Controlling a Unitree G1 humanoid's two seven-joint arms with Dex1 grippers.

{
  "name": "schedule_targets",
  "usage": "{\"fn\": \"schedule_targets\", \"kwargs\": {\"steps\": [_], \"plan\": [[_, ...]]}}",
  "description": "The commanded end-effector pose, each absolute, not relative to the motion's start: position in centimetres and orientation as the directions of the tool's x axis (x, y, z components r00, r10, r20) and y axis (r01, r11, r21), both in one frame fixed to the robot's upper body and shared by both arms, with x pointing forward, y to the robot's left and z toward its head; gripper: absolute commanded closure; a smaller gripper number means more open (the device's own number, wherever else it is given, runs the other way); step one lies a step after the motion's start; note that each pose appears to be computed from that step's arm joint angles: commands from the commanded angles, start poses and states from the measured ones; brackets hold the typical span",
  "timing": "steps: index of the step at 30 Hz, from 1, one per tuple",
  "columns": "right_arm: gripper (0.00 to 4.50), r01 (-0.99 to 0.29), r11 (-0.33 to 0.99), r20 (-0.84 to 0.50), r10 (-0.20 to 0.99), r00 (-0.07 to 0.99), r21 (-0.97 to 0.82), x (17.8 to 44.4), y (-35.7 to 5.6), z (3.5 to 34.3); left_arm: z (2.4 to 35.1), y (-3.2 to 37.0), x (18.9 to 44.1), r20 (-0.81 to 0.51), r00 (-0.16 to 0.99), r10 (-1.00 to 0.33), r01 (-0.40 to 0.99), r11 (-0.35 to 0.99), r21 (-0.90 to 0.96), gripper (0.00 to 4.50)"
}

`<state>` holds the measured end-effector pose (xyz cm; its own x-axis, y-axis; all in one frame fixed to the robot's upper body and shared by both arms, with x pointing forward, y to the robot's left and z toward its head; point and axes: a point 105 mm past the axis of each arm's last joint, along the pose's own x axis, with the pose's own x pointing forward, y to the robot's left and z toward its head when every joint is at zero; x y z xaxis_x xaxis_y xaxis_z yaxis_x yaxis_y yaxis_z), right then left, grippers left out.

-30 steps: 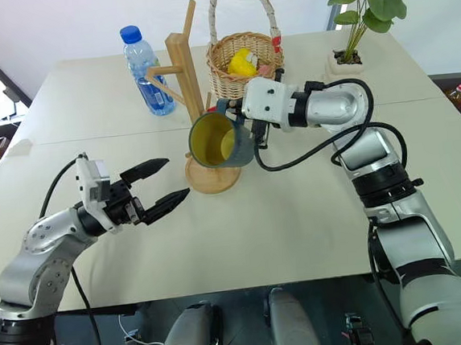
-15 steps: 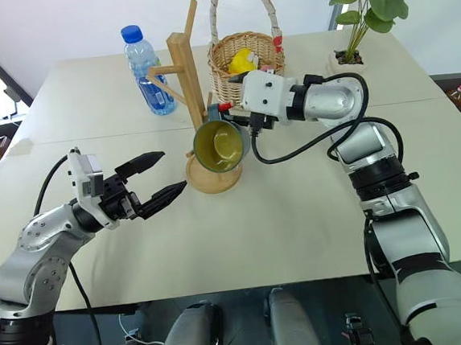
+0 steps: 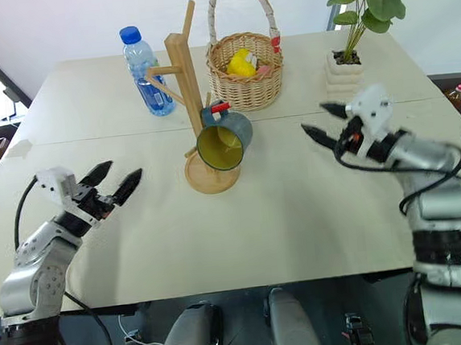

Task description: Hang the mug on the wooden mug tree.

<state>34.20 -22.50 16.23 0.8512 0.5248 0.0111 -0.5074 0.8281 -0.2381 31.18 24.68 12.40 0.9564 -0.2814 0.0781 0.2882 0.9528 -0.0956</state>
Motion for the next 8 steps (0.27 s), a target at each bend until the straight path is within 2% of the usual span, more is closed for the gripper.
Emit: {"fn": "schedule_targets", "kwargs": {"steps": [1, 4, 8], "plan": [[1.49, -0.404, 0.884, 0.078, 0.431, 0.899, -0.235, 34.0, -24.0, 15.9, 12.0, 26.2, 30.6, 0.074, 0.973, -0.217, 0.221, 0.974, -0.058, 0.00], [1.49, -0.355, 0.911, 0.067, 0.375, 0.924, -0.208, 34.1, -24.8, 14.1, 11.3, 26.6, 30.3, 0.056, 0.979, -0.196, 0.199, 0.978, -0.062, 0.00], [1.49, -0.349, 0.919, 0.058, 0.364, 0.929, -0.186, 34.0, -24.9, 12.8, 10.9, 27.0, 30.1, 0.041, 0.983, -0.178, 0.181, 0.982, -0.062, 0.00]]}}
